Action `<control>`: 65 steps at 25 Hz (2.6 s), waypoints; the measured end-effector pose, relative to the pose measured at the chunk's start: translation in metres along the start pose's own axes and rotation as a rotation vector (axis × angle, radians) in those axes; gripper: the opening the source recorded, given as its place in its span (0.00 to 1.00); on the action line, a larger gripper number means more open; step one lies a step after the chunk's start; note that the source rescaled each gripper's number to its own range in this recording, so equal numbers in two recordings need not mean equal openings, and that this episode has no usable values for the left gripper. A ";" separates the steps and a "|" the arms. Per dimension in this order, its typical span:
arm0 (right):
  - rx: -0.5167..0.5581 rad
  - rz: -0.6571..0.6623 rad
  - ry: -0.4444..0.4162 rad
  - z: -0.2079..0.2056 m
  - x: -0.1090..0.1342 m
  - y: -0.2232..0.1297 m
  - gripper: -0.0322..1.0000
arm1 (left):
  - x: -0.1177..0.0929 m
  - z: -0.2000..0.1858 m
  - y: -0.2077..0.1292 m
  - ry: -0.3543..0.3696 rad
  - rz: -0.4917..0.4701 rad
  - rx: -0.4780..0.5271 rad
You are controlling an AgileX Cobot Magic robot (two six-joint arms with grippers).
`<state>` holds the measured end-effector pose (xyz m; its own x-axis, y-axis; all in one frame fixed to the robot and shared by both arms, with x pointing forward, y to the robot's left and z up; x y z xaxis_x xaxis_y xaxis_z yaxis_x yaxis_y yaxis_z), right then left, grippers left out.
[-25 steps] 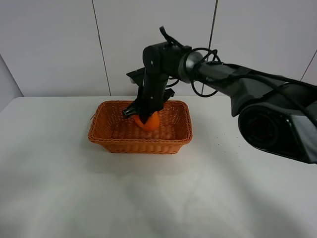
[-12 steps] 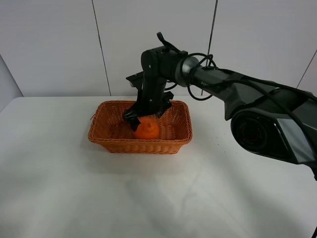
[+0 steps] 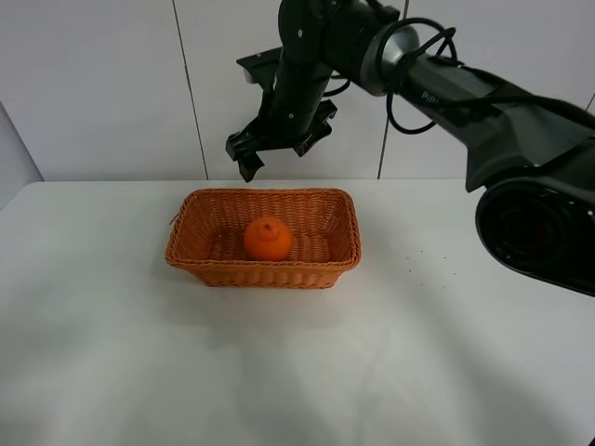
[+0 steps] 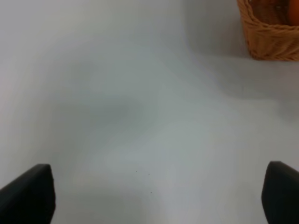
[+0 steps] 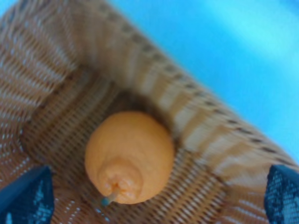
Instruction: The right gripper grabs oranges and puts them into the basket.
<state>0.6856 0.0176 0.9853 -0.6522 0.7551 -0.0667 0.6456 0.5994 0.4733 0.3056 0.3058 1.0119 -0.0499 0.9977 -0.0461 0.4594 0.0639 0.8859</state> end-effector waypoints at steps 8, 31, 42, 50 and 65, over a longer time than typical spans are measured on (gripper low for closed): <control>0.017 0.117 -0.043 0.002 -0.078 -0.016 1.00 | 0.000 0.000 0.000 0.000 0.000 0.000; 0.053 0.496 -0.237 -0.049 -0.279 -0.118 1.00 | 0.000 0.000 0.000 0.000 0.000 0.000; 0.111 0.517 -0.186 -0.145 -0.201 -0.174 1.00 | 0.000 0.000 0.000 0.000 0.000 0.000; 0.211 0.538 -0.139 -0.190 -0.098 -0.292 1.00 | 0.000 0.000 0.000 0.000 0.000 0.000; -0.311 0.462 -0.337 -0.228 -0.004 -0.400 1.00 | 0.000 0.000 0.000 0.000 0.000 0.000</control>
<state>0.3390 -0.2862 0.9966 -0.1420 0.9889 -0.0432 0.6517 0.1262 0.7479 0.3056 0.3058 1.0118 -0.0499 0.9977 -0.0461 0.4597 0.0639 0.8858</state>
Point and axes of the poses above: a point on each arm's last joint axis where the gripper is mounted, z pointing out along that axis toward the gripper, x along the wrist's bending axis when the last joint is at zero, y = z × x, the point moved 8 cm from there along z, pointing out along that axis toward the gripper, and after that the axes turned 5 degrees about -z, right-handed, at the moved point
